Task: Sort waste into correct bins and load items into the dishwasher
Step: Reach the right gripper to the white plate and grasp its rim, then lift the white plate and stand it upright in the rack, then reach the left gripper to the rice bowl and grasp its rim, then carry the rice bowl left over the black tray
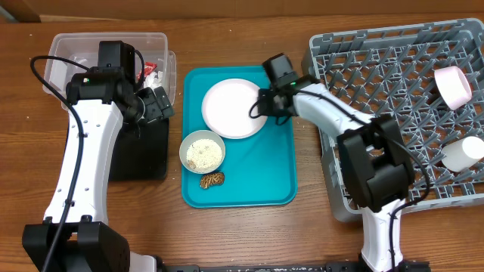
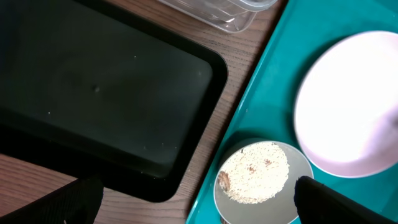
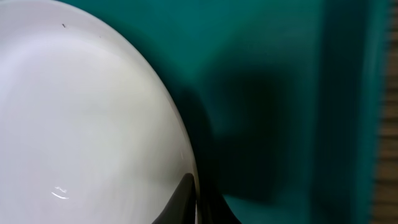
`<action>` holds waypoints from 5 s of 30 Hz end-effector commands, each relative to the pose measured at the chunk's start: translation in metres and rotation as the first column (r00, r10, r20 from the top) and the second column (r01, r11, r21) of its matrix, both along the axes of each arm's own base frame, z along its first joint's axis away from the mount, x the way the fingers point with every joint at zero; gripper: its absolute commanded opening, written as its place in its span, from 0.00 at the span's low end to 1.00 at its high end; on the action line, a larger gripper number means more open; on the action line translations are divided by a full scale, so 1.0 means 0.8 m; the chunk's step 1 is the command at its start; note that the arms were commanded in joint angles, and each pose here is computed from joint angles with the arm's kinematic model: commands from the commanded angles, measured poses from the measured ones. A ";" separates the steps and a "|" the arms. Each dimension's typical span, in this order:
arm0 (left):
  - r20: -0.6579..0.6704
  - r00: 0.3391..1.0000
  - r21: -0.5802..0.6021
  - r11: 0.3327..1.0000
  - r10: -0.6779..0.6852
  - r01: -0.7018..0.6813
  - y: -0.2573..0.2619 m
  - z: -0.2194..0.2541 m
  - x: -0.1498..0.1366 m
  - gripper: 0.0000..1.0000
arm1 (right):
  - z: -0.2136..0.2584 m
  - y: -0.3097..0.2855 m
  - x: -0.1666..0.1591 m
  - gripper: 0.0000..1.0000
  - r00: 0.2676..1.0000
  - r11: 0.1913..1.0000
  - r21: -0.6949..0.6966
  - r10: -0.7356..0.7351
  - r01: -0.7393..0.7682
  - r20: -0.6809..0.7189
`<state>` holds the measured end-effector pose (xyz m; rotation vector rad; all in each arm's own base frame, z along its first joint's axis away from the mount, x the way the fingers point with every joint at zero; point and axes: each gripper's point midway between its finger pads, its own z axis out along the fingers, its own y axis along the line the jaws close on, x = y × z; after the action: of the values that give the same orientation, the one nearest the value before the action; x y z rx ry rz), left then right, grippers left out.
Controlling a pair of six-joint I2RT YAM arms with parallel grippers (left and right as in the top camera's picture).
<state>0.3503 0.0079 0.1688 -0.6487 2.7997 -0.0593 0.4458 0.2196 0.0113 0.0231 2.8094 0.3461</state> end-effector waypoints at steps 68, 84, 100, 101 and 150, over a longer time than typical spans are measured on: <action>0.082 0.997 0.009 1.000 0.003 -0.004 0.001 0.016 0.017 1.00 | 0.194 -0.378 -0.005 0.55 0.906 0.682 -0.600 -0.261 0.418 0.335; 0.080 0.983 -0.076 0.982 -0.165 0.171 -0.068 0.016 0.012 1.00 | 0.227 -0.216 -0.101 1.00 0.996 0.998 0.037 -0.051 0.048 0.074; -0.230 0.821 -0.089 0.852 -0.522 0.517 -0.226 -0.082 -0.062 1.00 | 0.217 -0.215 -0.126 1.00 0.999 0.998 0.039 -0.050 0.050 -0.018; -0.252 0.812 -0.090 0.848 -0.527 0.522 -0.229 -0.092 -0.064 0.99 | 0.217 -0.215 -0.126 1.00 0.999 0.998 0.039 -0.049 0.050 -0.018; -0.283 0.882 0.089 0.905 -0.378 0.416 -0.200 -0.098 0.008 0.04 | 0.217 -0.215 -0.126 1.00 0.999 0.998 0.038 -0.049 0.049 -0.017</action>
<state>0.3521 -0.1736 0.0792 0.1329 3.1135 0.1280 0.3440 0.0470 0.1834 0.0982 2.8193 0.3822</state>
